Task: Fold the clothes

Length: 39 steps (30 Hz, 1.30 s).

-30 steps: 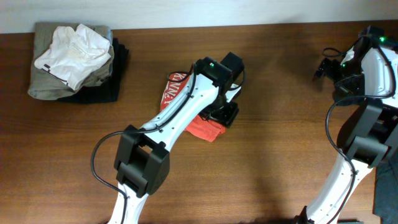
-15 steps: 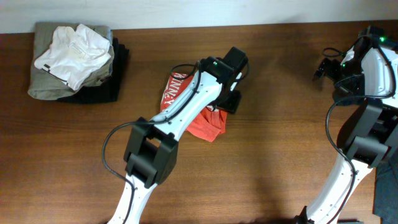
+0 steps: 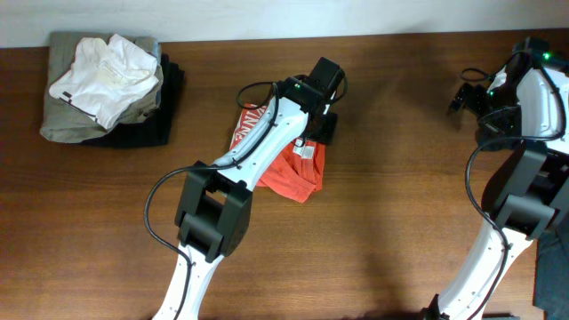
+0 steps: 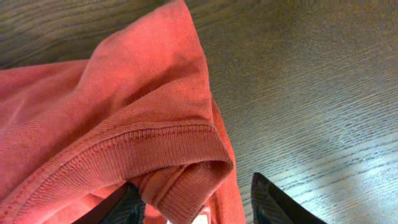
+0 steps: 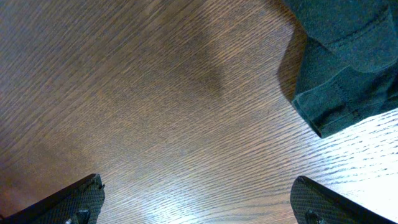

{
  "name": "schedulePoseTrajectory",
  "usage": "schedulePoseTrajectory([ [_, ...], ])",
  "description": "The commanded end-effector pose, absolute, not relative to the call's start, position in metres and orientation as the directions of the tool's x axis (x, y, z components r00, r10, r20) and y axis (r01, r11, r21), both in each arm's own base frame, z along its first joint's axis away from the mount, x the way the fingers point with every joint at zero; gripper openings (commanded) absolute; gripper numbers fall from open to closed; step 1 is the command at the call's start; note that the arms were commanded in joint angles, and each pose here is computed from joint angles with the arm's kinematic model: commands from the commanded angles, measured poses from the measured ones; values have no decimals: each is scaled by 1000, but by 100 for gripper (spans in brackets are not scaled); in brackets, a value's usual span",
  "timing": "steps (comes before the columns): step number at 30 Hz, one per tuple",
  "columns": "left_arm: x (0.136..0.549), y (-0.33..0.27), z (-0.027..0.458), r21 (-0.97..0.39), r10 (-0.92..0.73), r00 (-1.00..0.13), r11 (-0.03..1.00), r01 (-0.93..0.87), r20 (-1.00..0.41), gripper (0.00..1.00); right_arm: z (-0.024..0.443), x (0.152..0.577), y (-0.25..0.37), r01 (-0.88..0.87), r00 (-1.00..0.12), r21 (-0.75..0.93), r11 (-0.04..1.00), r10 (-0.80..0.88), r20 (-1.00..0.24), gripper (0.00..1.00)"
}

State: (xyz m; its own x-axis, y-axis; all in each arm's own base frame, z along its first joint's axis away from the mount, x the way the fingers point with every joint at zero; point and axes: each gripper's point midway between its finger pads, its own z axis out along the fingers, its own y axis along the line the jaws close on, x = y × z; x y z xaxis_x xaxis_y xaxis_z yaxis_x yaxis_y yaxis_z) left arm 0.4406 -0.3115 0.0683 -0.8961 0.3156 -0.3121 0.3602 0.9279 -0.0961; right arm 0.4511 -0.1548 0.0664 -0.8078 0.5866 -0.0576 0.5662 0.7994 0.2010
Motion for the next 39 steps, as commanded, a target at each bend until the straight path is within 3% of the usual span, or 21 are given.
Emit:
schedulePoseTrajectory([
  [1,446,-314,73,-93,301,-892,932,350,-336,44,86,456,-156,561,-802,207,802,588,-105,98],
  [6,448,-316,66,-96,302,-892,931,351,-335,23,86,456,-156,561,-802,207,802,588,-105,99],
  [9,454,-324,60,-122,291,-889,928,352,-354,0,86,456,-156,561,-802,207,802,588,-106,99],
  [15,459,-348,68,-222,281,-870,893,392,-404,0,86,456,-156,561,-802,207,802,588,-105,99],
  [19,457,-350,65,-222,287,-872,892,395,-397,24,86,456,-156,560,-802,207,802,588,-105,99],
  [21,456,-349,64,-220,289,-874,893,394,-391,50,86,456,-156,561,-802,207,802,588,-105,99],
  [25,459,-365,89,-253,344,-825,837,486,-448,64,86,456,-156,561,-802,207,802,588,-105,99],
  [28,458,-386,131,-288,401,-749,745,601,-527,70,86,456,-156,561,-802,207,802,588,-106,99],
  [31,438,-411,180,-340,469,-642,577,743,-607,74,86,456,-156,561,-802,207,802,588,-105,99],
  [35,439,-398,197,-307,464,-656,624,719,-595,77,86,456,-156,561,-802,207,802,588,-105,99],
  [39,457,-342,161,-194,431,-776,804,562,-461,73,86,456,-156,561,-802,207,802,588,-105,99],
])
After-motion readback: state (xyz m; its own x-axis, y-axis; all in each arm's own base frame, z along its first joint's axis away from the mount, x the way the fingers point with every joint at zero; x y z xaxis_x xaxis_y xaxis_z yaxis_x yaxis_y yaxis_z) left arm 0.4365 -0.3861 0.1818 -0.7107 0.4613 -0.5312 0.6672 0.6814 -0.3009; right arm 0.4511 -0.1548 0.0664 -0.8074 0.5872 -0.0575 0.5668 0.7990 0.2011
